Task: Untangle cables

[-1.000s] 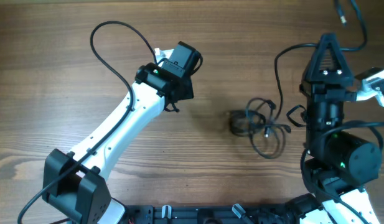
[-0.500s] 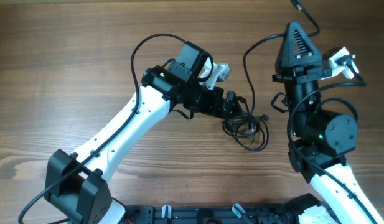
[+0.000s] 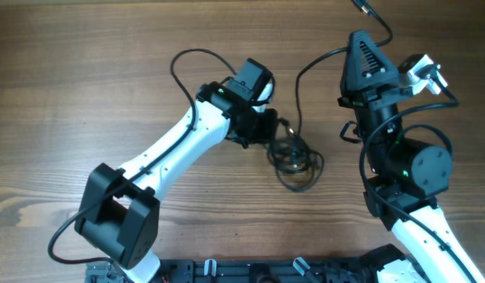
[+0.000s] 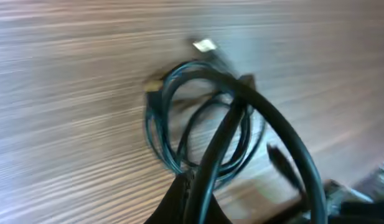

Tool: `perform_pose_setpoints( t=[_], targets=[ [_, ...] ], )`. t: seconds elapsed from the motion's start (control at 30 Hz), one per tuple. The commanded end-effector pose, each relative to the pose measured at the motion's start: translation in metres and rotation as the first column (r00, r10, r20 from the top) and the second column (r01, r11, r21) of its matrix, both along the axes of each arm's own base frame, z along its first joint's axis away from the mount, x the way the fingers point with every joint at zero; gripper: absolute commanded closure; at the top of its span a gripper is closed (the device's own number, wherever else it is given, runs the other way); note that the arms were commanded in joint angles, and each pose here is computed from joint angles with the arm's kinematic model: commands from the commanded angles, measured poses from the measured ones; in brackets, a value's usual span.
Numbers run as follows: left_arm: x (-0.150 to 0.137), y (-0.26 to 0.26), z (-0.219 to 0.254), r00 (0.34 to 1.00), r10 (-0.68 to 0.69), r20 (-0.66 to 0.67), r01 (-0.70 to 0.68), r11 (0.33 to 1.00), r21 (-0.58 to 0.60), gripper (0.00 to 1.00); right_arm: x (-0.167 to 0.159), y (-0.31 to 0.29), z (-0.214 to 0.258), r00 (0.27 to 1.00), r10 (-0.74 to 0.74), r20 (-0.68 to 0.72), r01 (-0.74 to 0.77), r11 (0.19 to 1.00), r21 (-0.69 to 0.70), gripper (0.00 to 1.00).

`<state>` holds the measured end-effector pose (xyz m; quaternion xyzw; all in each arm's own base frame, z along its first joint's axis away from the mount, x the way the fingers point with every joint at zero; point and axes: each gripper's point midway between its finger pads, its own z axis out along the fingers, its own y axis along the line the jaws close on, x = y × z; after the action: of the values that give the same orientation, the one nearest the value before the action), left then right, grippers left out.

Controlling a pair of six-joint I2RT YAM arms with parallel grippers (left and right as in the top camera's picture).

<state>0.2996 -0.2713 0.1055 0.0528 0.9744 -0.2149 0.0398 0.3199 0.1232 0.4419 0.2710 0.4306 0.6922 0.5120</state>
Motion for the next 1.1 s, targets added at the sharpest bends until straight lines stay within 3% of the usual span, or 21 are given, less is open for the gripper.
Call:
perform_pose_setpoints(
  t=[0.0, 0.13, 0.17, 0.2, 0.23, 0.27, 0.33, 0.43, 0.57, 0.7, 0.87, 0.97, 1.0, 1.07],
  targets=[
    [0.027, 0.070, -0.011, 0.985, 0.167, 0.049, -0.173, 0.963, 0.205, 0.96, 0.009, 0.006, -0.019, 0.997, -0.064, -0.032, 0.057, 0.980, -0.193, 0.95],
    [0.038, 0.137, -0.015, 0.940, 0.342, 0.006, -0.330, 0.901, 0.282, 0.96, 0.026, 0.008, -0.075, 0.973, -0.165, -0.162, 0.079, 0.897, -0.436, 0.96],
    [0.040, 0.146, -0.015, 0.930, 0.367, -0.001, -0.352, 0.893, 0.282, 0.91, 0.029, 0.006, -0.089, 0.962, -0.185, -0.202, 0.071, 0.881, -0.468, 0.96],
    [0.041, 0.148, -0.015, 0.927, 0.375, -0.009, -0.358, 0.892, 0.276, 0.79, 0.030, 0.005, -0.099, 0.952, -0.197, -0.235, 0.062, 0.874, -0.482, 0.95],
    [0.040, 0.147, -0.015, 0.929, 0.370, -0.024, -0.352, 0.899, 0.261, 0.44, 0.031, 0.005, -0.107, 0.943, -0.203, -0.264, 0.048, 0.868, -0.495, 0.96],
    [0.039, 0.146, -0.015, 0.929, 0.369, -0.027, -0.350, 0.900, 0.258, 0.24, 0.031, 0.005, -0.111, 0.940, -0.204, -0.273, 0.043, 0.866, -0.499, 0.96],
    [0.038, 0.143, -0.015, 0.932, 0.361, -0.029, -0.342, 0.904, 0.256, 0.19, 0.031, 0.008, -0.112, 0.942, -0.189, -0.276, 0.028, 0.866, -0.499, 0.96],
    [0.036, 0.137, -0.015, 0.938, 0.346, -0.028, -0.328, 0.909, 0.256, 0.00, 0.026, 0.018, -0.088, 0.976, -0.126, -0.175, 0.023, 0.868, -0.496, 0.95],
    [0.035, 0.134, -0.015, 0.941, 0.338, -0.029, -0.320, 0.912, 0.256, 0.00, 0.006, 0.015, 0.005, 0.992, -0.113, 0.054, 0.125, 0.886, -0.446, 0.95],
    [0.035, 0.134, -0.015, 0.941, 0.337, -0.029, -0.319, 0.913, 0.256, 0.00, -0.015, 0.007, 0.075, 0.977, -0.115, 0.181, 0.176, 0.912, -0.371, 0.95],
    [0.034, 0.127, -0.014, 0.943, 0.330, -0.047, -0.312, 0.924, 0.223, 0.00, 0.000, 0.024, 0.053, 1.000, 0.025, 0.011, -0.021, 0.963, -0.268, 0.96],
    [0.032, 0.119, -0.012, 0.946, 0.317, -0.064, -0.300, 0.934, 0.195, 0.00, 0.016, 0.053, 0.030, 0.968, 0.226, -0.110, -0.241, 0.959, -0.149, 0.96],
    [0.031, 0.117, -0.013, 0.948, 0.311, -0.063, -0.294, 0.936, 0.195, 0.00, 0.014, 0.070, 0.031, 0.942, 0.326, -0.076, -0.334, 0.930, -0.151, 0.95],
    [0.032, 0.112, -0.012, 0.952, 0.300, -0.053, -0.286, 0.940, 0.187, 0.00, 0.014, 0.088, 0.029, 0.918, 0.396, 0.007, -0.382, 0.891, -0.244, 0.95]
  ],
)
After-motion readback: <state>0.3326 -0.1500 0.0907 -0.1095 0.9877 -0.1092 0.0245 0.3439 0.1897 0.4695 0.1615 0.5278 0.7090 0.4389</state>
